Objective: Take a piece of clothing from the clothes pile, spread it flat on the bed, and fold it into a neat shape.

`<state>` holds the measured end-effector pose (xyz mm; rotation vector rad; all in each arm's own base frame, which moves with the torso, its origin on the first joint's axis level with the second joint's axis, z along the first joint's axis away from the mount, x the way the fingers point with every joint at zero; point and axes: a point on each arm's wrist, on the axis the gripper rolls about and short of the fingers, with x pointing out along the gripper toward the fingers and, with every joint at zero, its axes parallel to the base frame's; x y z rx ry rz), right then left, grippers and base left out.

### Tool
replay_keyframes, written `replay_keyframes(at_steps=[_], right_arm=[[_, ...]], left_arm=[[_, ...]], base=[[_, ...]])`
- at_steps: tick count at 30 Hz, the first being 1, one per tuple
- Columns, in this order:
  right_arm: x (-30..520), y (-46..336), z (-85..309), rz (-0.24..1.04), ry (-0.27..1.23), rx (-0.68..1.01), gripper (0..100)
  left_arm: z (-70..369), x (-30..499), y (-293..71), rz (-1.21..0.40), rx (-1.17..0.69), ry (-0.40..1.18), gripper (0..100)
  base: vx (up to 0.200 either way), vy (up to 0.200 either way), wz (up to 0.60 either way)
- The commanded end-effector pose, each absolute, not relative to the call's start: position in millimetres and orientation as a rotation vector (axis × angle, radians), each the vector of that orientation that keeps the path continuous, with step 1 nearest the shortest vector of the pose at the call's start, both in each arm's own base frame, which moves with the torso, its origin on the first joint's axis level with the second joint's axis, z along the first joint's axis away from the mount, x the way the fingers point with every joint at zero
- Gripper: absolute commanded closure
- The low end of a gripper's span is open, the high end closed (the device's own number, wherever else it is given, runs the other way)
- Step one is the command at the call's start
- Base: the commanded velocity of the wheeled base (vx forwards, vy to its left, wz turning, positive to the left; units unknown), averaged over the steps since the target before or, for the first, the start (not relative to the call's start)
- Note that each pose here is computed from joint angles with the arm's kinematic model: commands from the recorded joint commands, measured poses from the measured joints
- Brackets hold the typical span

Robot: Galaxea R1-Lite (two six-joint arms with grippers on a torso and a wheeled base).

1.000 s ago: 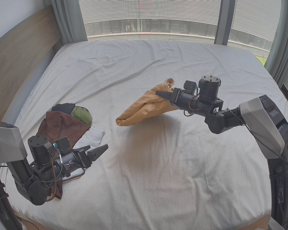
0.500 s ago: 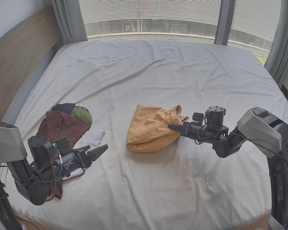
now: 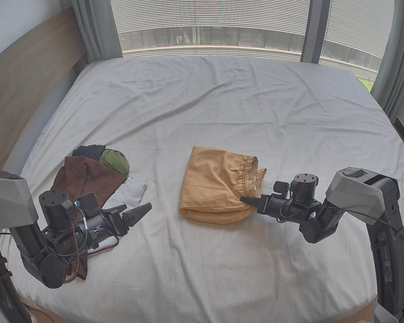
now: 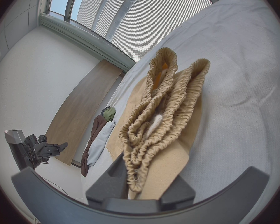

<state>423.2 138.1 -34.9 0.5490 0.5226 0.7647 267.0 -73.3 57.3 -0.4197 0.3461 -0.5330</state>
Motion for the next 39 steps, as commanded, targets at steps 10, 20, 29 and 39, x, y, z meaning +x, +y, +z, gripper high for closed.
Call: replay_keyframes(at_steps=[10, 20, 29, 39], right_arm=[[410, 129, -35, 0.74, 0.541, 0.549, 0], [356, 121, -30, 0.733, 0.668, 0.481, 0], [313, 155, -14, 0.855, 0.724, 0.42, 0], [334, 180, 63, 0.987, 0.492, 0.488, 0]], left_arm=[[58, 268, -74, -0.535, -0.42, 0.342, 0], [59, 269, -74, -0.536, -0.42, 0.334, 0], [60, 269, -74, -0.535, -0.42, 0.332, 0], [61, 270, -73, -0.535, -0.42, 0.326, 0]], base=[[0.0, 0.0, 0.0], [0.0, 0.0, 0.0], [0.0, 0.0, 0.0], [0.0, 0.0, 0.0]])
